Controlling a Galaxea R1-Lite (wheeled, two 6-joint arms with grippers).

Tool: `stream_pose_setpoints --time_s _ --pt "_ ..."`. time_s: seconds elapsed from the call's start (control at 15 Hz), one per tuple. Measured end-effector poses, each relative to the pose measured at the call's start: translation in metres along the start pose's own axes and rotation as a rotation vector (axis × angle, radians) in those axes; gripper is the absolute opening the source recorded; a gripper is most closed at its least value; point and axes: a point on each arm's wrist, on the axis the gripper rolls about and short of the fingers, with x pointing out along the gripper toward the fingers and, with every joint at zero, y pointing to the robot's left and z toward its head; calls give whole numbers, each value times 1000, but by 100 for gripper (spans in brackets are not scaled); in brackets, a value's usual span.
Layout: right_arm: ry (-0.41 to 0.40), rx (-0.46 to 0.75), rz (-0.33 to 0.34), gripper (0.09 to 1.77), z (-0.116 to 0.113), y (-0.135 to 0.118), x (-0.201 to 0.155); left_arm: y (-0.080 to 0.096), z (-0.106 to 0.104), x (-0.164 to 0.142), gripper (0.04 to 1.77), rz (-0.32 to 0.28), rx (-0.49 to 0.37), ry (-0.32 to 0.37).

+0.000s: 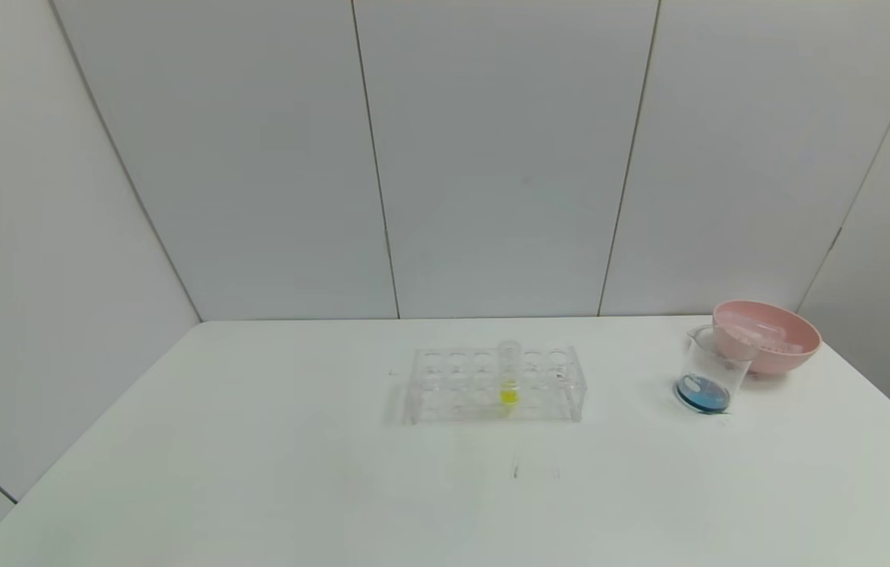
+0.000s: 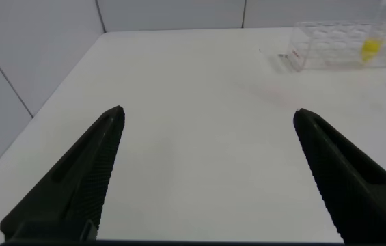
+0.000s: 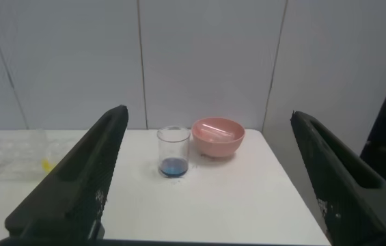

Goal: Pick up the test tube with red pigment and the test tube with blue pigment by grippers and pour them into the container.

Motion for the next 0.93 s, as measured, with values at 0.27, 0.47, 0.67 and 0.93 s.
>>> stream_pose_setpoints --time_s 0.27,0.47,0.67,0.93 --pt "-2 -14 -29 170 9 0 -9 0 0 0 176 0 0 0" --pt "-6 -24 -6 170 7 2 -17 0 0 0 176 0 0 0" --pt "-43 -27 29 170 -9 2 -34 0 0 0 176 0 0 0" --pt "-110 -25 76 170 -47 4 -42 0 0 0 176 0 0 0"
